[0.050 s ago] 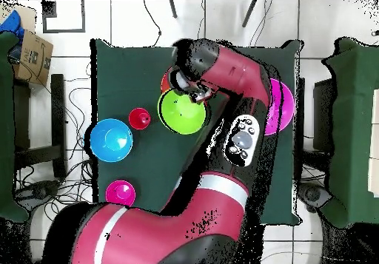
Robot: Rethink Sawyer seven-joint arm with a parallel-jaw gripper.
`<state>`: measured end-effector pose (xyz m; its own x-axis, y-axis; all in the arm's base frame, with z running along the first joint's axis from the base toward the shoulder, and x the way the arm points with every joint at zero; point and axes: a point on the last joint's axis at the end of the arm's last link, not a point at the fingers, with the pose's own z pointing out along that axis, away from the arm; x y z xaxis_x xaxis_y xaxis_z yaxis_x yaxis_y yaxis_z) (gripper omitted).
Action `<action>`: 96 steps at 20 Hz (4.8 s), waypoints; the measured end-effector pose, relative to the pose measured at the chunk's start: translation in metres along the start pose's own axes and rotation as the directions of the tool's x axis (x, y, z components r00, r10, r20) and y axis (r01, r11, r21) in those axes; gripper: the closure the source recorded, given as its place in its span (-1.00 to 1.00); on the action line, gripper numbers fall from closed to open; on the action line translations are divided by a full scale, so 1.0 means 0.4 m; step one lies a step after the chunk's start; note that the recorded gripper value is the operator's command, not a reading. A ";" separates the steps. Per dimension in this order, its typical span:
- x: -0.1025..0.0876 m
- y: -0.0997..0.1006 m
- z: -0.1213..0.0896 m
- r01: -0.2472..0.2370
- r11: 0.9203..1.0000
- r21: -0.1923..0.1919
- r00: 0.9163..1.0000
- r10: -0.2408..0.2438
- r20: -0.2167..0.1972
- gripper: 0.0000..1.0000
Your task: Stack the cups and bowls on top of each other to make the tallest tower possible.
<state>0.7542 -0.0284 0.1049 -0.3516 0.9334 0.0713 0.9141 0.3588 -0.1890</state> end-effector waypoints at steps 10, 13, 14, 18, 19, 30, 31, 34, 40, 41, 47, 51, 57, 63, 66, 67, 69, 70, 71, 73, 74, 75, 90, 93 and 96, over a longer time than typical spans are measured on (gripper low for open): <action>-0.049 -0.065 0.027 -0.008 0.999 0.033 1.000 0.008 -0.017 -1.00; -0.041 -0.068 0.031 0.005 0.999 0.039 1.000 -0.005 -0.018 -1.00; -0.036 -0.068 0.034 0.012 0.999 0.042 1.000 -0.012 -0.017 -1.00; -0.017 -0.062 0.050 0.039 0.998 0.050 0.999 -0.038 -0.020 1.00; -0.016 -0.062 0.051 0.040 0.998 0.050 0.999 -0.039 -0.020 1.00; -0.003 -0.055 0.065 0.053 0.998 0.042 0.998 -0.052 -0.019 1.00; -0.003 -0.054 0.066 0.054 0.998 0.041 0.998 -0.053 -0.018 1.00; 0.000 -0.052 0.067 0.057 0.998 0.039 0.998 -0.056 -0.020 1.00; 0.015 -0.038 0.074 0.067 0.997 0.028 0.997 -0.066 -0.037 1.00; 0.017 -0.037 0.075 0.068 0.997 0.025 0.997 -0.067 -0.038 1.00; 0.019 -0.013 0.101 0.073 0.997 -0.039 0.997 -0.074 -0.003 1.00; 0.001 -0.003 0.135 0.065 0.991 -0.113 0.997 -0.060 0.050 1.00; -0.042 -0.018 0.201 0.069 0.976 -0.209 0.985 -0.034 0.168 1.00; -0.060 -0.046 0.217 0.100 0.971 -0.215 0.973 -0.050 0.226 1.00; -0.065 -0.070 0.225 0.101 0.973 -0.207 0.974 -0.054 0.222 1.00; -0.067 -0.079 0.229 0.099 0.974 -0.203 0.975 -0.054 0.216 1.00; -0.067 -0.089 0.234 0.093 0.975 -0.202 0.978 -0.051 0.205 1.00; -0.067 -0.094 0.235 0.088 0.975 -0.203 0.979 -0.048 0.196 1.00; -0.066 -0.098 0.236 0.083 0.975 -0.207 0.982 -0.044 0.185 1.00; -0.063 -0.102 0.236 0.073 0.973 -0.218 0.986 -0.038 0.161 1.00; -0.061 -0.103 0.236 0.070 0.973 -0.221 0.988 -0.036 0.153 1.00; -0.059 -0.104 0.236 0.067 0.972 -0.224 0.989 -0.035 0.145 1.00; 0.031 -0.055 0.159 0.070 0.965 -0.252 0.997 -0.073 -0.005 1.00; 0.056 -0.046 0.144 0.072 0.967 -0.244 0.995 -0.086 -0.047 1.00; 0.075 -0.040 0.129 0.075 0.968 -0.238 0.992 -0.096 -0.077 1.00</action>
<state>0.7188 -0.0061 0.0597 -0.4208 0.8922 0.1639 0.9069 0.4177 0.0550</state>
